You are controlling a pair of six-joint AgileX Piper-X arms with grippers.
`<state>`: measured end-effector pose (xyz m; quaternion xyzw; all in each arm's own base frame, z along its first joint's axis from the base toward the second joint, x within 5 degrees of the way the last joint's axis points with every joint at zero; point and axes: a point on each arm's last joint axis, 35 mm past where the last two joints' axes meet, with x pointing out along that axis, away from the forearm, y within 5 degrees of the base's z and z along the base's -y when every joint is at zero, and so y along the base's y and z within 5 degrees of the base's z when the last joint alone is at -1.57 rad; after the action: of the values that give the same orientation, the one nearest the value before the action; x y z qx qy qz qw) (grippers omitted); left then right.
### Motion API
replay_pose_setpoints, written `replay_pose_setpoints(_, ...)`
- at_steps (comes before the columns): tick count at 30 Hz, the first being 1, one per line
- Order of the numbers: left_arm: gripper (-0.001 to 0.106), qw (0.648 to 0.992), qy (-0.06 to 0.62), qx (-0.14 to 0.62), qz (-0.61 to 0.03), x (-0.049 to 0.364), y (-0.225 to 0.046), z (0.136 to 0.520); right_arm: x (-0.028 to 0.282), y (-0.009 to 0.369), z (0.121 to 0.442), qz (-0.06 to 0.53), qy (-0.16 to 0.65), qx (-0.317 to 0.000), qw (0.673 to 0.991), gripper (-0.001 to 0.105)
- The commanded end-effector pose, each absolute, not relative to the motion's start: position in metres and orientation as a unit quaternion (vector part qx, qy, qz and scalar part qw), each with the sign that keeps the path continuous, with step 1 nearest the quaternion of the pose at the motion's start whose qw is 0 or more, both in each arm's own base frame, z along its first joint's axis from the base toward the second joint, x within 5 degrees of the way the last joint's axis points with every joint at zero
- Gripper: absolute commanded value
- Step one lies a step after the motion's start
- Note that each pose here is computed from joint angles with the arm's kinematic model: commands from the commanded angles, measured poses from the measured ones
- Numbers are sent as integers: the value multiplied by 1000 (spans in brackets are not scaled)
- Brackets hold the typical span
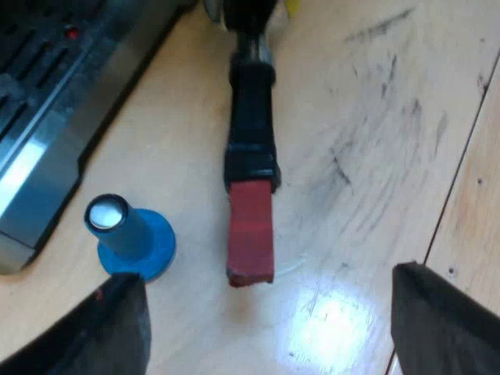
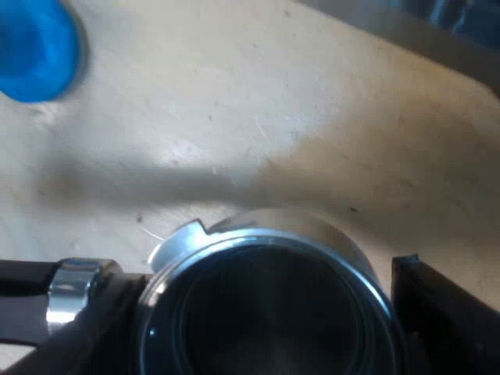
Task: Put the handle in the coffee machine
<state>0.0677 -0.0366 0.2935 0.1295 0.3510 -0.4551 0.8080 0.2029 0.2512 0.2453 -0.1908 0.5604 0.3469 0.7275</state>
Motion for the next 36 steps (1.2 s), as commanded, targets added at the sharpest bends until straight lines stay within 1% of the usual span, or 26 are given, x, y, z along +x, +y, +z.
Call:
replay_pose_setpoints(1, 66, 793, 365, 139, -467, 79, -40, 289, 205, 252, 264, 355, 544, -174, 740, 0)
replay_pose_setpoints(7, 66, 785, 379, 138, -470, 101, -45, 282, 208, 255, 275, 354, 537, -159, 749, 0)
replay_pose_setpoints(8, 68, 787, 374, 140, -470, 110, -47, 281, 209, 258, 282, 368, 537, -142, 746, 0)
replay_pose_setpoints(12, 73, 787, 374, 140, -470, 122, -50, 277, 210, 260, 288, 371, 533, -136, 749, 0)
replay_pose_setpoints(18, 73, 784, 379, 140, -472, 139, -54, 270, 211, 264, 300, 393, 525, -120, 746, 0)
replay_pose_setpoints(23, 73, 781, 378, 147, -476, 146, -56, 265, 211, 265, 302, 404, 528, -108, 739, 0)
replay_pose_setpoints(34, 73, 760, 369, 188, -500, 153, -58, 257, 210, 265, 302, 405, 528, -108, 739, 0)
replay_pose_setpoints(36, 70, 759, 368, 190, -502, 154, -58, 256, 210, 265, 302, 405, 528, -108, 739, 0)
